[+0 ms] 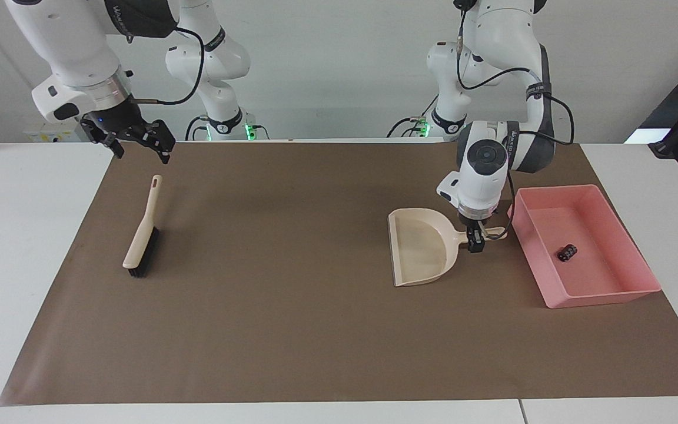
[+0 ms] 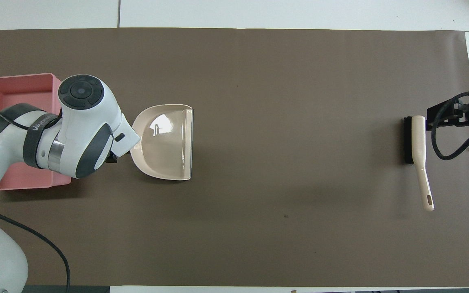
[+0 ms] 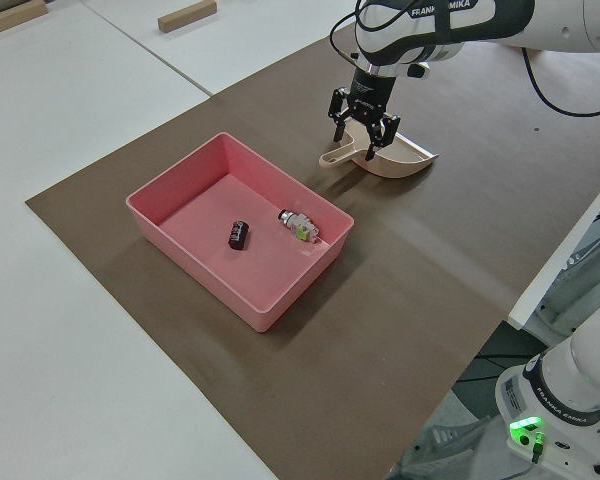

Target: Clean e-waste and dump in bin

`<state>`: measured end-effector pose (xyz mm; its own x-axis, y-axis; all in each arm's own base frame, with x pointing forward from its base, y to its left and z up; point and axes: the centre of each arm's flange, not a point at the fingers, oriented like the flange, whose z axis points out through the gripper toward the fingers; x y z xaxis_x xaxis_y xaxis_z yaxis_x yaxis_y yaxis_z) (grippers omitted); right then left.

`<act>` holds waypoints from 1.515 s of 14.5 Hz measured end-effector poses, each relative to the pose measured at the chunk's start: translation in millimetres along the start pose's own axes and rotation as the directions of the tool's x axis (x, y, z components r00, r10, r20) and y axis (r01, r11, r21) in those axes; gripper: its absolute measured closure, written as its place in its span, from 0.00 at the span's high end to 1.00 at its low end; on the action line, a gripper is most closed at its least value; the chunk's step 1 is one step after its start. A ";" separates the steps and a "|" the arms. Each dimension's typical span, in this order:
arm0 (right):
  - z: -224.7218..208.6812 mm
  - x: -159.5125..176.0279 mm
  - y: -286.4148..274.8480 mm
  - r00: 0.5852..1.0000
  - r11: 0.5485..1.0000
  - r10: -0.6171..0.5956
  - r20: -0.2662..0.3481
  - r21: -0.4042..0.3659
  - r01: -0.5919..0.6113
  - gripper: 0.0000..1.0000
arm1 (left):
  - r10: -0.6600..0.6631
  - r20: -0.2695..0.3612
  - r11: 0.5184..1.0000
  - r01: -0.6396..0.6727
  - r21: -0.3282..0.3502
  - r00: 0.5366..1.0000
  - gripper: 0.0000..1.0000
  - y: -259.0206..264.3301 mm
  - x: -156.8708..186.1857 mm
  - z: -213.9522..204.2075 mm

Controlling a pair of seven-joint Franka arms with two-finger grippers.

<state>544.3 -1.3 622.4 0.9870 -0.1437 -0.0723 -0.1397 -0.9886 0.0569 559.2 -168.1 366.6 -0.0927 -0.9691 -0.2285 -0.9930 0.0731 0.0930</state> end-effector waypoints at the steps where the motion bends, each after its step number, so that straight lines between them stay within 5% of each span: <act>1: 0.8 0.3 -0.1 1.000 1.000 0.000 -0.001 0.000 0.000 1.00 | -0.008 0.004 1.000 0.008 -0.008 1.000 1.00 -1.9 -3.9 -12.1; 6: 1.5 0.4 -0.1 1.000 1.000 0.000 0.000 0.000 0.000 1.00 | -0.049 0.003 0.999 0.049 0.014 0.999 1.00 -9.8 -25.3 -78.4; 11: 1.5 0.4 -0.1 1.000 1.000 0.000 0.000 0.000 0.000 1.00 | -0.146 -0.015 0.989 0.147 0.032 0.989 1.00 -22.2 -80.8 -92.6; 19: 1.5 0.3 -0.1 1.000 1.000 0.000 0.000 0.000 0.000 1.00 | -0.354 -0.099 0.932 0.342 -0.117 0.930 0.98 -16.6 -185.1 -60.4; 22: 1.5 0.3 -0.1 1.000 1.000 0.000 0.000 0.000 0.000 1.00 | -0.495 -0.097 0.862 0.473 -0.185 0.864 0.97 -9.4 -199.1 -51.7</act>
<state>544.6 -1.2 620.9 0.9870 -0.1435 -0.0727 -0.1396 -0.9886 0.0569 590.8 12.0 461.2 0.4182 -0.8960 -0.1491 -0.8859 -0.4387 0.1510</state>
